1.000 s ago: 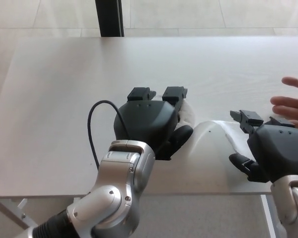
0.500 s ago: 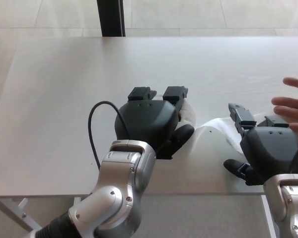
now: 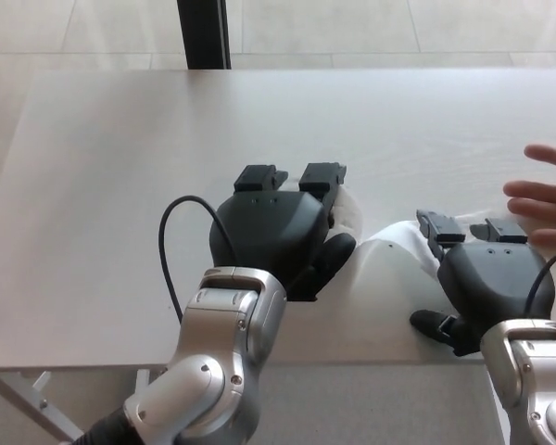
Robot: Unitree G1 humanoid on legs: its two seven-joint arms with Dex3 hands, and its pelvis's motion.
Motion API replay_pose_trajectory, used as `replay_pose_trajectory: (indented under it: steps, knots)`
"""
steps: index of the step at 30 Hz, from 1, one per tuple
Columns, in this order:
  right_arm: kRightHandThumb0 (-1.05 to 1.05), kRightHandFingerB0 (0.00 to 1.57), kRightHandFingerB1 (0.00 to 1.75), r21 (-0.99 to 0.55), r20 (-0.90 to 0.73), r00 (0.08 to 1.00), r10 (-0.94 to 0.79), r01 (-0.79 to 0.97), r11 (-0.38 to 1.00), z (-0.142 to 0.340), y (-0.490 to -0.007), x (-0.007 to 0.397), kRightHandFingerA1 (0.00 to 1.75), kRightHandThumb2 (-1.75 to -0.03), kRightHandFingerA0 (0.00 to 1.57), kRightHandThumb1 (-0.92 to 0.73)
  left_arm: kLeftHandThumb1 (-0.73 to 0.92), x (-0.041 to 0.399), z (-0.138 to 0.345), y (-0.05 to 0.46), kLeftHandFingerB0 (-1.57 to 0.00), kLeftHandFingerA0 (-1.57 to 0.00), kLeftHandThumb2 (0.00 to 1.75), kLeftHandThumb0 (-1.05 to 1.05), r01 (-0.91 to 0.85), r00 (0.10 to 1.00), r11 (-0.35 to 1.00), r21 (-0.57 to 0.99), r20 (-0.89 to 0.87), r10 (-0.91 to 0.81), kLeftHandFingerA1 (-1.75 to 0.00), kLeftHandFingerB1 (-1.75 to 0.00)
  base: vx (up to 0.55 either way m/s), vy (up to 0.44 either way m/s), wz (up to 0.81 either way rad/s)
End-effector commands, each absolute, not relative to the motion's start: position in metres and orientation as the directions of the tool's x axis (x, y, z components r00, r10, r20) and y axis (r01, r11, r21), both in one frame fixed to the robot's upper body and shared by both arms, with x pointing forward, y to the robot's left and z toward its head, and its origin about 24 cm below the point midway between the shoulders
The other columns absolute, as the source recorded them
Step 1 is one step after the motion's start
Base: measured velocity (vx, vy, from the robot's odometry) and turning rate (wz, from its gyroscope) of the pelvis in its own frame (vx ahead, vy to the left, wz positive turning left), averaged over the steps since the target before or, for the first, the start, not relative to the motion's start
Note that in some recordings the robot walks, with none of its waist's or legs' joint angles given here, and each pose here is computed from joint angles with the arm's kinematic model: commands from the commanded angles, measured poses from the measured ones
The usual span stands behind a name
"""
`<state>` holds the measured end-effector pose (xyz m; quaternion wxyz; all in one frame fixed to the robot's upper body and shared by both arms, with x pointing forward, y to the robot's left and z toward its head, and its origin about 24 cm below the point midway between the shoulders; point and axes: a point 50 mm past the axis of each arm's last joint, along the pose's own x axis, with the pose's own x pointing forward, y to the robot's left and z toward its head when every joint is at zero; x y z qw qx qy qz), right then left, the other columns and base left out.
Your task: A toilet paper roll is kept in the middle of the desk infront of the robot. The robot places its left hand on the top of the toilet paper roll to hold it still and uses its right hand to tear off a piece of toilet paper from it and hands the paper to a person
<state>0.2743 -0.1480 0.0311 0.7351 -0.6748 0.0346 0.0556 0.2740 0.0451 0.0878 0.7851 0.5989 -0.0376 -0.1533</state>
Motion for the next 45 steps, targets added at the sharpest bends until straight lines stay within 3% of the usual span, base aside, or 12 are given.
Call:
replay_pose_trajectory:
  steps: [1, 3, 4, 5, 8, 10, 18, 20, 26, 32, 38, 45]
  knots:
    - [-0.38, 0.25, 0.35, -0.992, -0.005, 0.999, 0.034, -0.009, 0.13, 0.03, -0.157, 0.278, 1.48, -0.64, 0.65, -0.74, 0.55, 0.269, 0.067, 0.053, 0.0, -0.05, 1.15, -0.34, 0.3, 0.934, 0.191, 0.935, -0.247, -0.257, -0.54, -0.5, 0.0, 0.0, 0.0]
    - [-0.29, 0.4, 0.39, -0.982, 0.087, 0.996, 0.008, 0.084, 0.17, 0.031, -0.163, 0.28, 1.67, -0.65, 0.84, -0.76, 0.57, 0.267, 0.065, 0.052, 0.0, -0.05, 1.16, -0.34, 0.311, 0.929, 0.181, 0.933, -0.259, -0.263, -0.54, -0.5, 0.0, 0.0, 0.0]
    - [-0.32, 0.36, 0.54, -0.981, 0.092, 0.996, 0.006, 0.089, 0.174, 0.03, -0.164, 0.28, 1.38, -0.96, 1.07, -0.71, 0.57, 0.267, 0.065, 0.052, 0.0, -0.05, 1.16, -0.34, 0.312, 0.929, 0.181, 0.933, -0.259, -0.265, -0.54, -0.5, 0.0, 0.0, 0.0]
    - [-0.23, 0.46, 0.4, -0.974, 0.121, 0.993, -0.003, 0.119, 0.191, 0.031, -0.165, 0.282, 1.74, -0.65, 0.85, -0.83, 0.57, 0.267, 0.064, 0.052, 0.0, -0.05, 1.16, -0.34, 0.315, 0.928, 0.183, 0.931, -0.263, -0.263, -0.54, -0.5, 0.0, 0.0, 0.0]
    - [-0.19, 0.78, 0.55, -0.956, 0.236, 0.972, -0.012, 0.235, 0.176, 0.037, -0.167, 0.29, 1.75, -0.69, 0.84, -0.79, 0.92, 0.266, 0.063, 0.052, -0.16, -0.16, 0.74, -0.73, 0.317, 0.927, 0.187, 0.93, -0.263, -0.267, -0.54, -0.32, 0.0, 0.0, 0.0]
    - [-0.16, 0.91, 0.71, -0.948, 0.266, 0.964, 0.012, 0.259, 0.183, 0.043, -0.165, 0.293, 1.58, -0.73, 0.76, -0.69, 0.92, 0.266, 0.062, 0.052, -0.16, -0.17, 0.77, -0.73, 0.31, 0.929, 0.187, 0.932, -0.255, -0.268, -0.56, -0.33, 0.0, 0.0, 0.0]
    - [-0.13, 0.88, 1.28, -0.892, 0.392, 0.918, 0.055, 0.364, 0.267, 0.047, -0.159, 0.292, 1.57, -0.9, 0.87, -0.61, 0.92, 0.263, 0.058, 0.05, -0.17, -0.16, 0.81, -0.72, 0.329, 0.922, 0.194, 0.924, -0.269, -0.279, -0.54, -0.34, 0.0, 0.0, 0.0]
    - [-0.13, 0.68, 1.73, -0.878, 0.412, 0.909, 0.065, 0.377, 0.296, 0.047, -0.158, 0.292, 1.75, -0.9, 0.78, -0.64, 0.92, 0.264, 0.058, 0.05, -0.17, -0.17, 0.81, -0.73, 0.327, 0.923, 0.196, 0.924, -0.268, -0.276, -0.54, -0.33, 0.0, 0.0, 0.0]
    - [-0.14, 0.65, 1.75, -0.79, 0.424, 0.906, -0.007, 0.374, 0.485, 0.049, -0.153, 0.289, 1.75, -1.02, 0.79, -0.66, 0.92, 0.261, 0.054, 0.05, -0.19, -0.18, 0.79, -0.72, 0.327, 0.923, 0.197, 0.924, -0.267, -0.278, -0.54, -0.34, 0.0, 0.0, 0.0]
    - [-0.2, 0.68, 1.64, -0.338, 0.328, 0.902, -0.283, 0.391, 0.856, 0.078, -0.146, 0.294, 1.75, -1.16, 0.83, -0.61, 0.92, 0.261, 0.046, 0.055, -0.16, -0.14, 0.78, -0.64, 0.378, 0.908, 0.154, 0.913, -0.333, -0.254, -0.55, -0.33, 0.0, 0.0, 0.0]
    - [-0.11, 0.85, 1.55, 0.133, 0.239, 0.84, -0.487, 0.468, 0.874, 0.115, -0.143, 0.302, 1.75, -1.41, 1.01, -0.44, 0.92, 0.26, 0.038, 0.059, -0.19, -0.17, 0.72, -0.61, 0.401, 0.901, 0.122, 0.908, -0.366, -0.231, -0.56, -0.34, 0.0, 0.0, 0.0]
    - [-0.14, 0.85, 1.64, 0.302, 0.169, 0.861, -0.479, 0.417, 0.857, 0.13, -0.141, 0.303, 1.75, -1.57, 1.1, -0.31, 0.92, 0.26, 0.037, 0.06, -0.17, -0.16, 0.74, -0.63, 0.407, 0.897, 0.089, 0.909, -0.379, -0.229, -0.58, -0.34, 0.0, 0.0, 0.0]
